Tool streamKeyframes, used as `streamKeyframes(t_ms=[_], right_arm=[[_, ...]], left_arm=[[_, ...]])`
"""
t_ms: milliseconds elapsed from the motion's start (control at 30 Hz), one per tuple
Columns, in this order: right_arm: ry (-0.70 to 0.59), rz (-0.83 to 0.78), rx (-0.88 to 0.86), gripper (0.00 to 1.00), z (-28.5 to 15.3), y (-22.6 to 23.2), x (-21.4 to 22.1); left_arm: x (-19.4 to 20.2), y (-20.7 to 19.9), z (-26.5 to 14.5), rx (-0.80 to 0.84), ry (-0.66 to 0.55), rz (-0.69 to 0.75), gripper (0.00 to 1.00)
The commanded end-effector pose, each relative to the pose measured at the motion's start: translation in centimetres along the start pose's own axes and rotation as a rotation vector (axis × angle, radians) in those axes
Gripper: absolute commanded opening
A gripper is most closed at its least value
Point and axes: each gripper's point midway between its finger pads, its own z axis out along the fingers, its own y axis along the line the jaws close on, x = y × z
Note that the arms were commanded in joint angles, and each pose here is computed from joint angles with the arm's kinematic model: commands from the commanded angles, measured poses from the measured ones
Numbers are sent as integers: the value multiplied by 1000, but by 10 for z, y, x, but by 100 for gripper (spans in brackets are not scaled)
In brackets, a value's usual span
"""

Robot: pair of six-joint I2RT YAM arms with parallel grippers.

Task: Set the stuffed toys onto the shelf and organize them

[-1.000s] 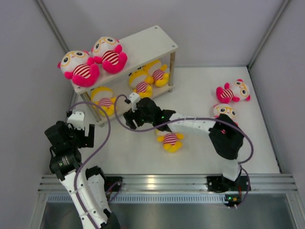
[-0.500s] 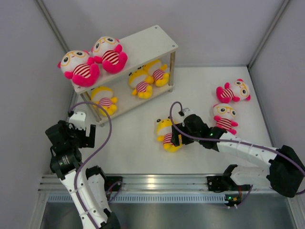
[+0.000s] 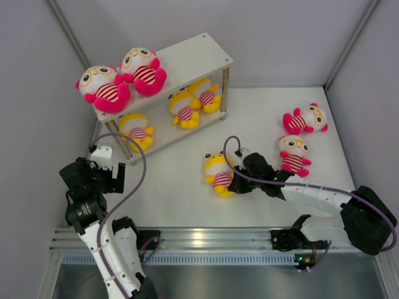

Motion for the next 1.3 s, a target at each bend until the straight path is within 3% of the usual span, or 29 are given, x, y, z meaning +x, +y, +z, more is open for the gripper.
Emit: streamKeyframes(t_ms=[0, 100, 233, 333, 533, 700, 900, 1267], right_arm=[[-116, -57, -73, 0, -3, 17, -35], [-172, -168, -92, 0, -22, 30, -56], [-207, -435, -123, 0, -50, 67, -66], [-324, -492, -184, 0, -73, 110, -102], [-517, -577, -263, 0, -73, 170, -179], [-529, -644, -255, 0, -30, 204, -223], [-590, -615, -242, 0, 13, 227, -268], [-614, -549, -110, 0, 97, 197, -299]], left_arm=[[-2, 1, 1, 2, -15, 15, 99], [-3, 0, 1, 1, -16, 17, 99], [-2, 0, 2, 7, -14, 15, 99], [-3, 1, 1, 2, -15, 15, 99], [-3, 1, 1, -1, -14, 14, 99], [-2, 3, 1, -13, -8, 14, 99], [-1, 5, 1, -21, 0, 17, 99], [1, 4, 3, -12, 8, 8, 99]])
